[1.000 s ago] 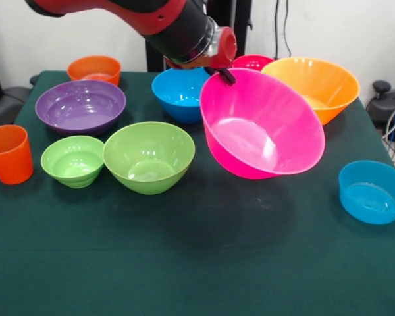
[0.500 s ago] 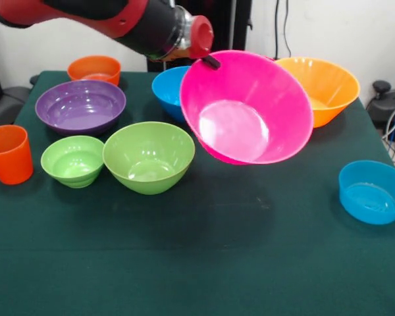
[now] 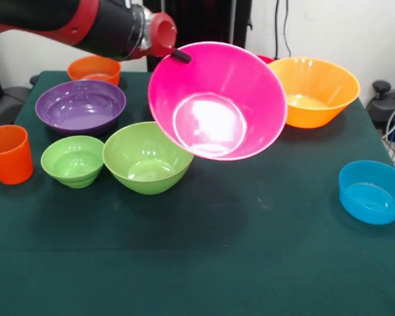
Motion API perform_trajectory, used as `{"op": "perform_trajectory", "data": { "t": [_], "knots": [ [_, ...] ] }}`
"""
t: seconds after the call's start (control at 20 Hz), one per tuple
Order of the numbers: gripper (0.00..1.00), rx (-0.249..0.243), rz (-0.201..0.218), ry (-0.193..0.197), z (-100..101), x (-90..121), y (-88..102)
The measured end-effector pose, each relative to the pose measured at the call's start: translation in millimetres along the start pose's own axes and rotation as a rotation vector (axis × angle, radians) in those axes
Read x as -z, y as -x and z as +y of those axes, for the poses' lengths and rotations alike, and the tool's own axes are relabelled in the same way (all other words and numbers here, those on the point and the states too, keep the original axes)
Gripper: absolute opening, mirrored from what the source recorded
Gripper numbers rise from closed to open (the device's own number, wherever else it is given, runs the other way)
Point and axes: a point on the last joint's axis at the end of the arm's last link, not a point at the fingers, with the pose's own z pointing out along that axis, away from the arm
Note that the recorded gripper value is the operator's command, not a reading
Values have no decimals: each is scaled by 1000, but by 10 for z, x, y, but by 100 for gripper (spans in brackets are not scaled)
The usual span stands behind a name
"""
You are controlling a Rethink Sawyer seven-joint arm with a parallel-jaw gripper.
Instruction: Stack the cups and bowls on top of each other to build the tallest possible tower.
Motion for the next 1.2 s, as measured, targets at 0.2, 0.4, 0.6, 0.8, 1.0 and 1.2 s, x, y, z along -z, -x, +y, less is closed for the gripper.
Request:
{"op": "perform_trajectory", "data": {
  "t": [0.2,0.4,0.6,0.8,1.0,1.2],
  "knots": [
    [0,6,-7,-7,-92,29,94],
    [0,18,-14,-15,-163,5,192],
    [0,25,-9,-16,-202,-32,219],
    [0,35,5,-18,-238,-69,235],
    [0,50,35,-28,-231,-48,231],
    [0,64,87,-35,-237,32,212]
  ]
}}
